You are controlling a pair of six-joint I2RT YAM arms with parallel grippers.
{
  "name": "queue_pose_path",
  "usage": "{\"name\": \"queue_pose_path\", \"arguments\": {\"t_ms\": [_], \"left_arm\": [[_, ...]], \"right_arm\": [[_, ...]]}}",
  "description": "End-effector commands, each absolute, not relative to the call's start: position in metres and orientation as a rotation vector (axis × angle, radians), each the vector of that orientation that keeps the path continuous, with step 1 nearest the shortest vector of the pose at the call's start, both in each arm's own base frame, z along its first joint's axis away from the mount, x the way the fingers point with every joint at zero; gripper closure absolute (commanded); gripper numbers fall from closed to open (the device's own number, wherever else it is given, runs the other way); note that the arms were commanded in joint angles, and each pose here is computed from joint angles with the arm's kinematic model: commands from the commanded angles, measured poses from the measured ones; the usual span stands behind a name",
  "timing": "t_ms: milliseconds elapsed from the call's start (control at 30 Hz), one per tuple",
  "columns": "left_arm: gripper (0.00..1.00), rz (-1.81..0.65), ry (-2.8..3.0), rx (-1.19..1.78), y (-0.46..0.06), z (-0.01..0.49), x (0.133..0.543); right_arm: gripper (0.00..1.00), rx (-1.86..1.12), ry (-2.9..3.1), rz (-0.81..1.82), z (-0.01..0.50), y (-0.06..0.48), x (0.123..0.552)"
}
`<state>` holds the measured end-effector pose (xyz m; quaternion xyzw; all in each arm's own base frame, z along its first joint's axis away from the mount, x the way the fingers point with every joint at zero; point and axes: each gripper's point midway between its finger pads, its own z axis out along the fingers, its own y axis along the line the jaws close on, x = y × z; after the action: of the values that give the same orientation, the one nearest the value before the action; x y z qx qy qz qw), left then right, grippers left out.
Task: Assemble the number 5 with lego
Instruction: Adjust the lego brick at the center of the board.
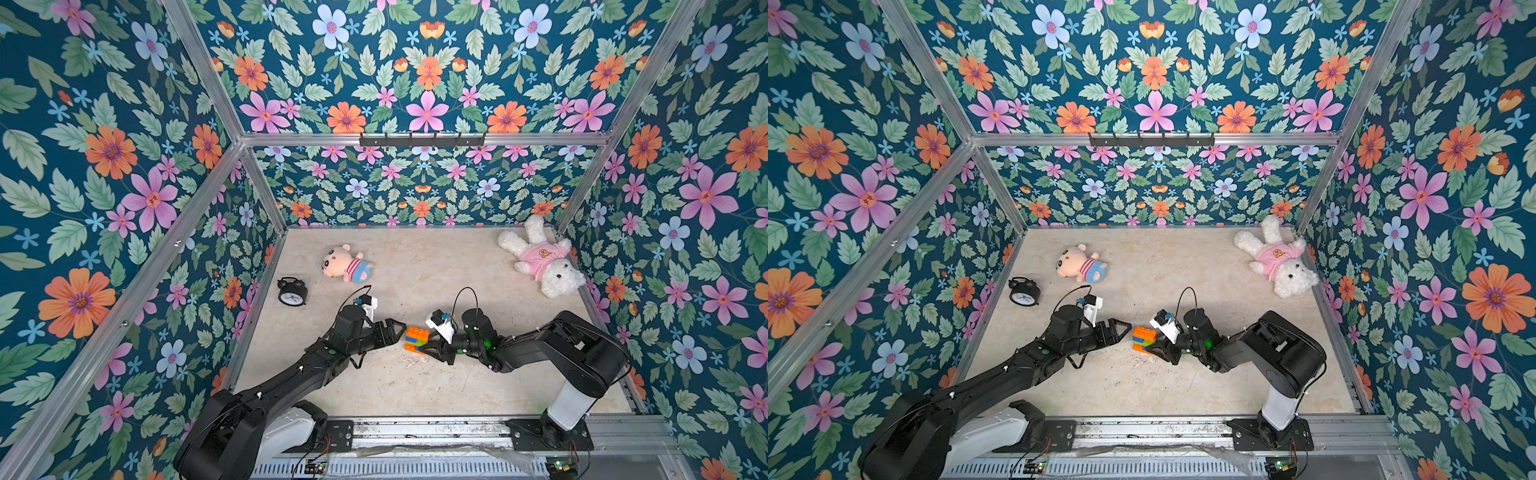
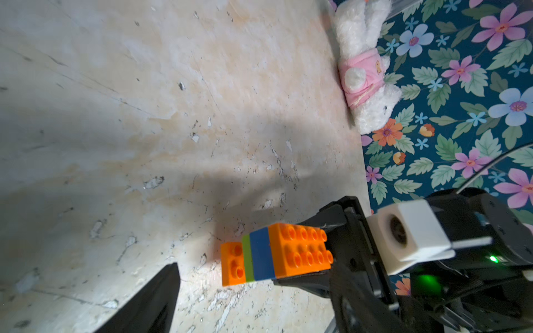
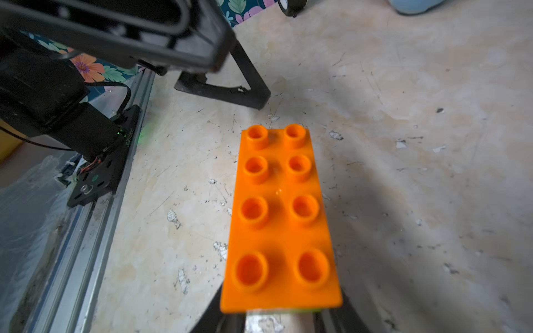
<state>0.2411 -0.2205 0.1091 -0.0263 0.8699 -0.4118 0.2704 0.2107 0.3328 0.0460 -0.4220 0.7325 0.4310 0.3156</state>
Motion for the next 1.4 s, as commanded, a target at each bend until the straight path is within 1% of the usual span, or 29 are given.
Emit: {"name": "queue_pose_path", "arguments": {"t_ms": [0, 200, 367, 567, 700, 933, 1000, 1233, 1367], "left_arm": [[0.14, -1.037, 2.329, -0.114, -0.209, 0.110, 0.245], [0.14, -1.003, 2.307, -0.142, -0.199, 0.113, 0.245], [0.14, -1.020, 2.321, -0.147, -0.201, 0.110, 0.244], [0.14, -1.032, 2.340, -0.144, -0.204, 0.106, 0.244], [0.14, -1.027, 2.346, -0.142, -0.204, 0.105, 0.244], [0.14, -1.030, 2.359, -0.141, -0.204, 0.102, 0.243], [0.14, -1.033, 2.357, -0.141, -0.205, 0.103, 0.243], [0.14, -1.037, 2.360, -0.134, -0.205, 0.104, 0.243], [0.14, -1.034, 2.357, -0.131, -0.205, 0.104, 0.242]], "right_arm": [[0.68, -1.041, 2.157, 1.276, 0.027, 0.328, 0.195], [0.69, -0.904, 2.225, 1.460, 0.041, 0.331, 0.196], [0.67, -0.826, 2.268, 1.562, 0.046, 0.329, 0.201], [0.66, -0.720, 2.368, 1.612, 0.032, 0.324, 0.210], [0.63, -0.692, 2.401, 1.587, 0.026, 0.321, 0.215], [0.54, -0.591, 2.446, 1.565, 0.019, 0.308, 0.228], [0.48, -0.569, 2.454, 1.549, 0.019, 0.304, 0.232], [0.39, -0.541, 2.466, 1.532, 0.023, 0.295, 0.233], [0.30, -0.528, 2.487, 1.487, 0.022, 0.287, 0.230]]}}
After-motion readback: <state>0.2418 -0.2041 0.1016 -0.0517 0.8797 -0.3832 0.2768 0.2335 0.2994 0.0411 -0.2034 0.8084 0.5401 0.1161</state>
